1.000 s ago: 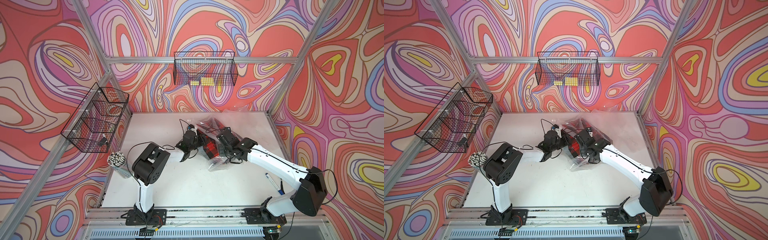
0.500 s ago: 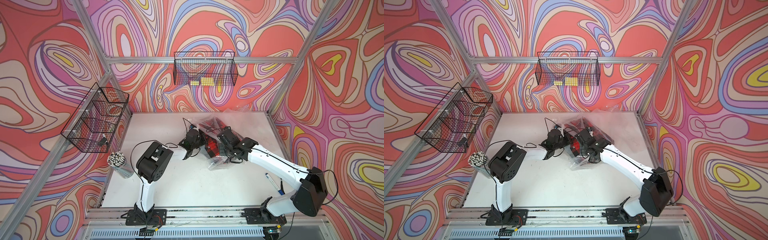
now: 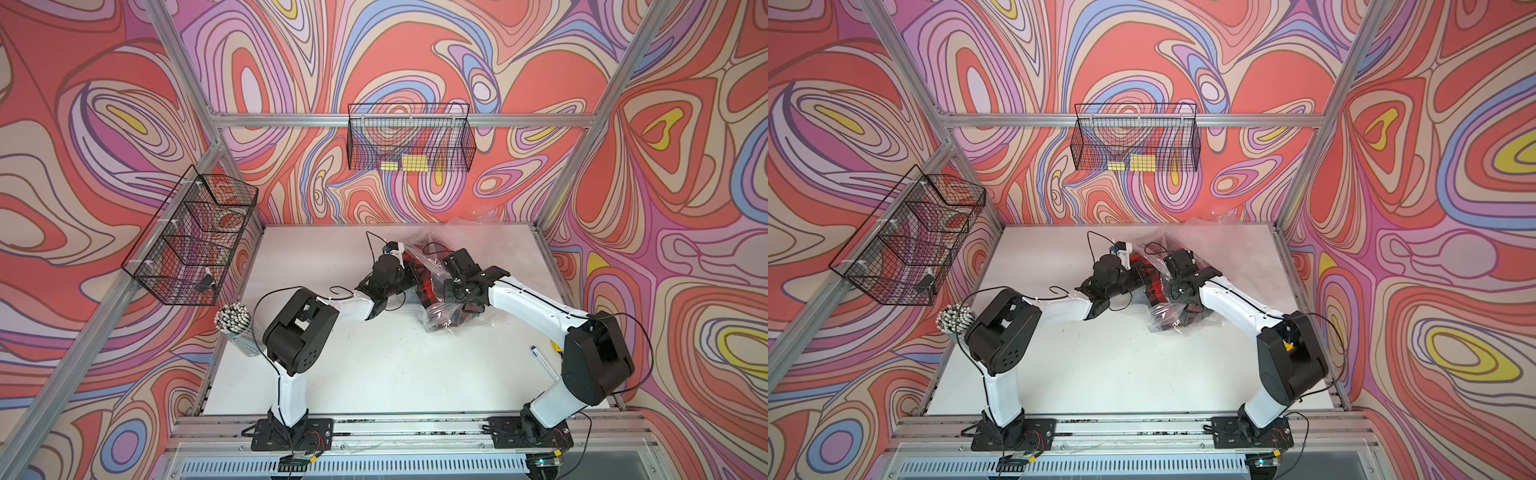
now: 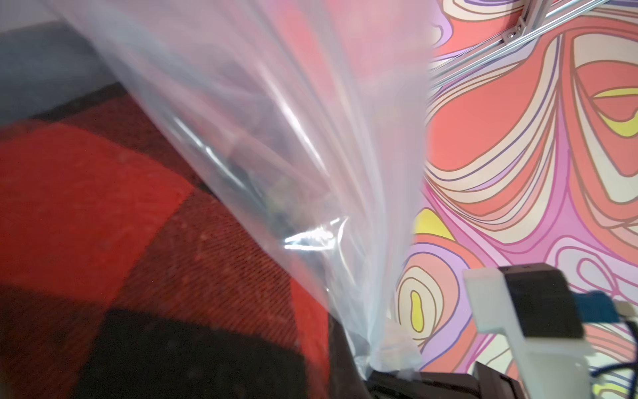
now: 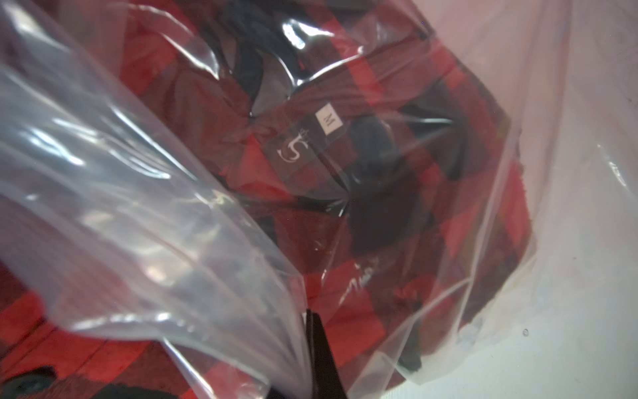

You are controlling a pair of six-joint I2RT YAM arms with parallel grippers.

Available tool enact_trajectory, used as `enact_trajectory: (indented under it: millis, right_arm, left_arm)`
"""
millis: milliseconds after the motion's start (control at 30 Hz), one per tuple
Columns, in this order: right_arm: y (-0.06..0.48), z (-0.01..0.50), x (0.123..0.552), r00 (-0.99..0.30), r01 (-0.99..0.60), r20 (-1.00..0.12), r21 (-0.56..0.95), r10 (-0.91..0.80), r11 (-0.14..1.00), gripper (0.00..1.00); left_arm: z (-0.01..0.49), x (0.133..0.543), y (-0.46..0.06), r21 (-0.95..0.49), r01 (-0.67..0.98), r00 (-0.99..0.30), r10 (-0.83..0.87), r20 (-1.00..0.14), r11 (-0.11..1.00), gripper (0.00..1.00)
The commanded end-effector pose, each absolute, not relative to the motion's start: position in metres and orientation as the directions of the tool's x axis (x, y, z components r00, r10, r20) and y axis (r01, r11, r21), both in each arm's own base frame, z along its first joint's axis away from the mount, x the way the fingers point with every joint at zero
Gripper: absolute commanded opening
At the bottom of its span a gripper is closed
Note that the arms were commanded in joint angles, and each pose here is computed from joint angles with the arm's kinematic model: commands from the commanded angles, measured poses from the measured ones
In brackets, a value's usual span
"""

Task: Take the shirt out of the vacuum bag
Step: Take out the shirt from the vacuum bag.

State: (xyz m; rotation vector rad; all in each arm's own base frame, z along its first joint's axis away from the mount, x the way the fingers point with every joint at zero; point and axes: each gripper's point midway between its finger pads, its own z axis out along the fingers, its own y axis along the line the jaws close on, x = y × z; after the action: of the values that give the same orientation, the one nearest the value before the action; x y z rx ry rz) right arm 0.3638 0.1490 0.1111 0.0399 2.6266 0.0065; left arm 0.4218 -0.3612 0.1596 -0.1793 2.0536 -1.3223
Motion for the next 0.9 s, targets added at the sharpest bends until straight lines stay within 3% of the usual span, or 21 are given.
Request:
enact_trajectory:
  millis: [0,367,867]
  right_arm:
    - [0.149,0.099,0.371,-0.872,0.021,-0.489,0.018,0.027,1.000,0.00]
    - [0.132,0.093,0.391,-0.876,0.046,-0.481,-0.018,0.032,0.999,0.00]
    - [0.126,0.089,0.388,-0.876,0.030,-0.482,-0.022,0.016,0.999,0.00]
  left_arm:
    - [0.210,0.406,-0.371,-0.864,0.334,-0.753,-0.445,-0.485,0.376,0.00]
    - [0.230,0.378,-0.336,-0.758,0.373,-0.705,-0.368,-0.607,0.535,0.00]
    - [0.253,0.374,-0.285,-0.722,0.321,-0.650,-0.412,-0.639,0.613,0.00]
